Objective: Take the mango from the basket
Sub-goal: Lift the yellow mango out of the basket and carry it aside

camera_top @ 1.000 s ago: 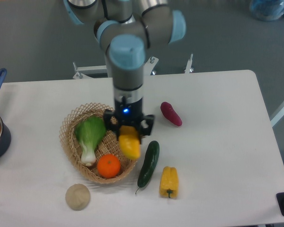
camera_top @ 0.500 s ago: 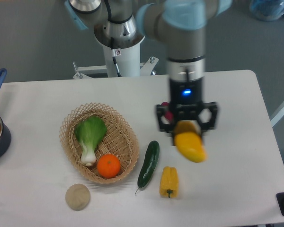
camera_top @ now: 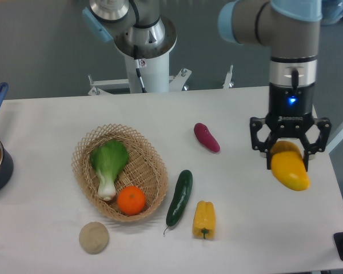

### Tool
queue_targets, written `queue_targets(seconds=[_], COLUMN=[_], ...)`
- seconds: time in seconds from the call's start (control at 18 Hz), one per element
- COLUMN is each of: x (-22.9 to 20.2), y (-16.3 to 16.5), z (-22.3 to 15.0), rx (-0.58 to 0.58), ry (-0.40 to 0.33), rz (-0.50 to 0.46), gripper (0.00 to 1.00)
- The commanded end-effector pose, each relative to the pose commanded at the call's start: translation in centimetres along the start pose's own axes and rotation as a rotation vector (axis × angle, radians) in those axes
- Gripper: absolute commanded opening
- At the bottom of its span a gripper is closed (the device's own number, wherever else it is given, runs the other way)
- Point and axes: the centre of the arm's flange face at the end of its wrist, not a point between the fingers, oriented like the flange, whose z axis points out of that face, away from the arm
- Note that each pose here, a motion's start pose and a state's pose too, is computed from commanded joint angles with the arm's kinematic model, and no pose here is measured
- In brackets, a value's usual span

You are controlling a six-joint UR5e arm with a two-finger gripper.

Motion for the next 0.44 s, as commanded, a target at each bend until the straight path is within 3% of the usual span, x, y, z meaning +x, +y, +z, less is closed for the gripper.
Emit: queue_targets(seconds=[0.44], x=[-0.7], y=[1.6], z=[0.0], rx=[-0.014], ry=[0.001], rz=[-0.007], gripper=[0.45])
